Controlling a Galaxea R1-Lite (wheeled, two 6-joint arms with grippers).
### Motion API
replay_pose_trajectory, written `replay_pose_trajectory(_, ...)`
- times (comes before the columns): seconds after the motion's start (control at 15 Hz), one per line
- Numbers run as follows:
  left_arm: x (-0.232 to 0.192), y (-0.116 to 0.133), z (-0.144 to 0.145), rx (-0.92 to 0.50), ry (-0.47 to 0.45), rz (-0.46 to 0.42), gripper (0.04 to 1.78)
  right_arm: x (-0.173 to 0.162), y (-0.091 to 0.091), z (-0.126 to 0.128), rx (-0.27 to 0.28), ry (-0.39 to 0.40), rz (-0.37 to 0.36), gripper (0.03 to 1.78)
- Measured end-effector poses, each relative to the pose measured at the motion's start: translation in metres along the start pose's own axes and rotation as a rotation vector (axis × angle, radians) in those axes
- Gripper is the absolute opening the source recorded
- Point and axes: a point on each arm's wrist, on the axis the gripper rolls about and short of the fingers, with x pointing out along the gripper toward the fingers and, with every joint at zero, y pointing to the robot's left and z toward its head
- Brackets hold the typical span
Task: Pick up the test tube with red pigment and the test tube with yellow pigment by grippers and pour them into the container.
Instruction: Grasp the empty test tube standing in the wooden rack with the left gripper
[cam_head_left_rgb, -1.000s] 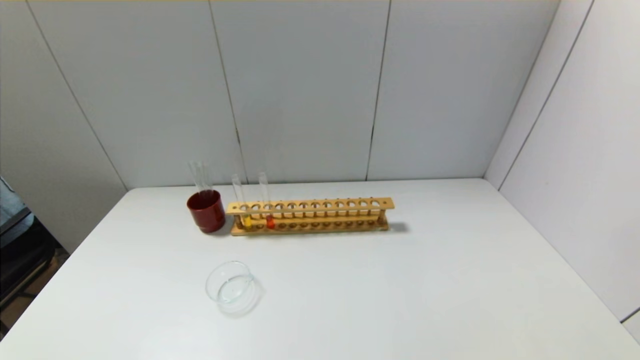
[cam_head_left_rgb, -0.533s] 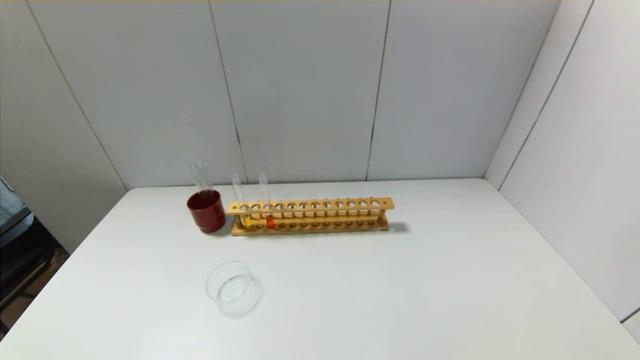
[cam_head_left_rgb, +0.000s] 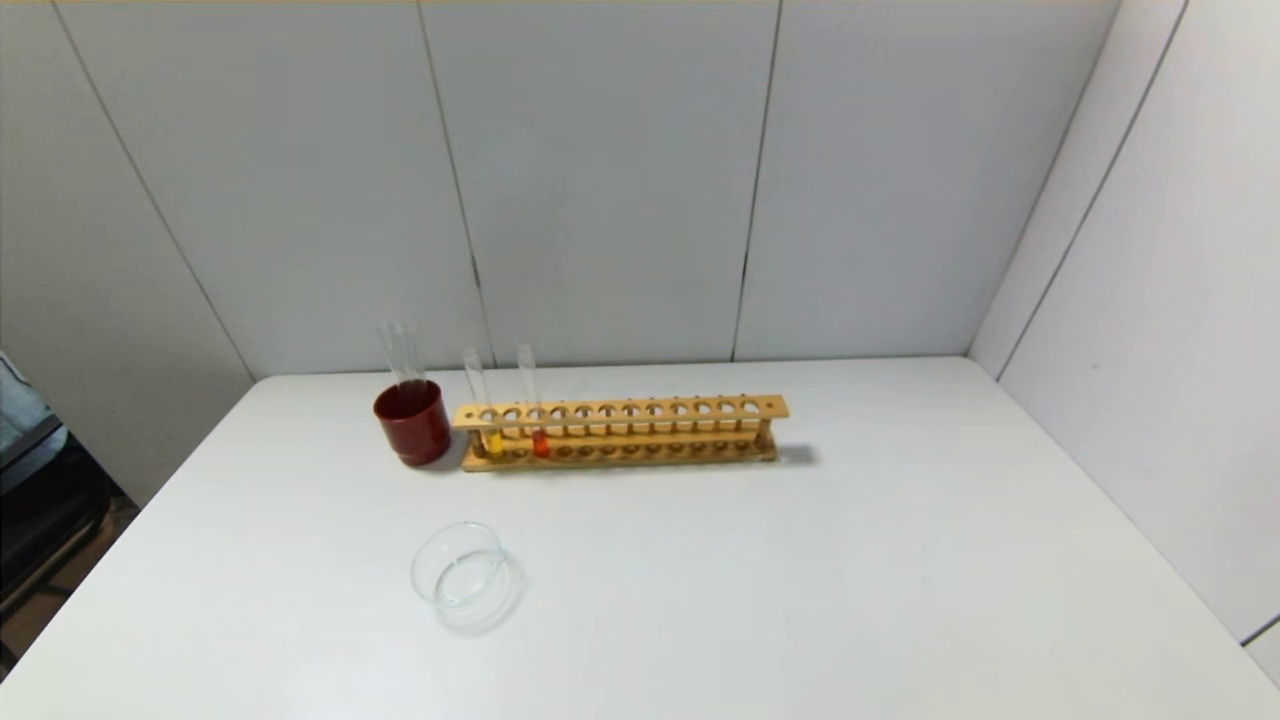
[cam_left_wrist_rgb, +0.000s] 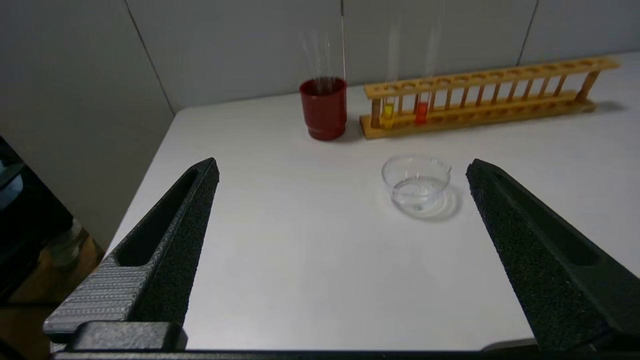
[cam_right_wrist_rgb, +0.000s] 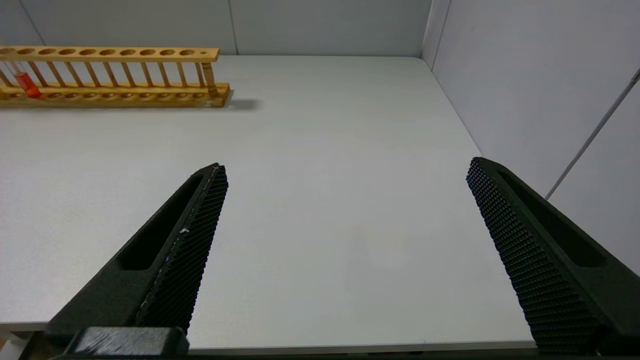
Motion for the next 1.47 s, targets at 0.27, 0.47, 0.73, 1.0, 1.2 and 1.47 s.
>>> replay_pose_trajectory(0.27,-0.011,0.001,0.054,-0.019,0.052,-0.073,1.75,0.0,0.0,0.0,0.0,0.0,0.0,1.75)
replay_pose_trajectory(0.47,0.006,0.002,0.09,-0.049,0.101,-0.174,1.75,0.0,0.0,0.0,0.0,0.0,0.0,1.75)
replay_pose_trajectory(0.73,0.052,0.004,0.132,-0.123,0.116,-0.303,1.75,0.0,0.0,0.0,0.0,0.0,0.0,1.75)
replay_pose_trajectory(1.0,0.113,0.007,0.142,-0.161,0.198,-0.371,1.75,0.0,0.0,0.0,0.0,0.0,0.0,1.75)
replay_pose_trajectory(1.2,0.16,0.006,0.137,-0.176,0.265,-0.406,1.75,0.0,0.0,0.0,0.0,0.0,0.0,1.75)
replay_pose_trajectory(1.47,0.224,-0.006,0.117,-0.171,0.329,-0.433,1.75,0.0,0.0,0.0,0.0,0.0,0.0,1.75)
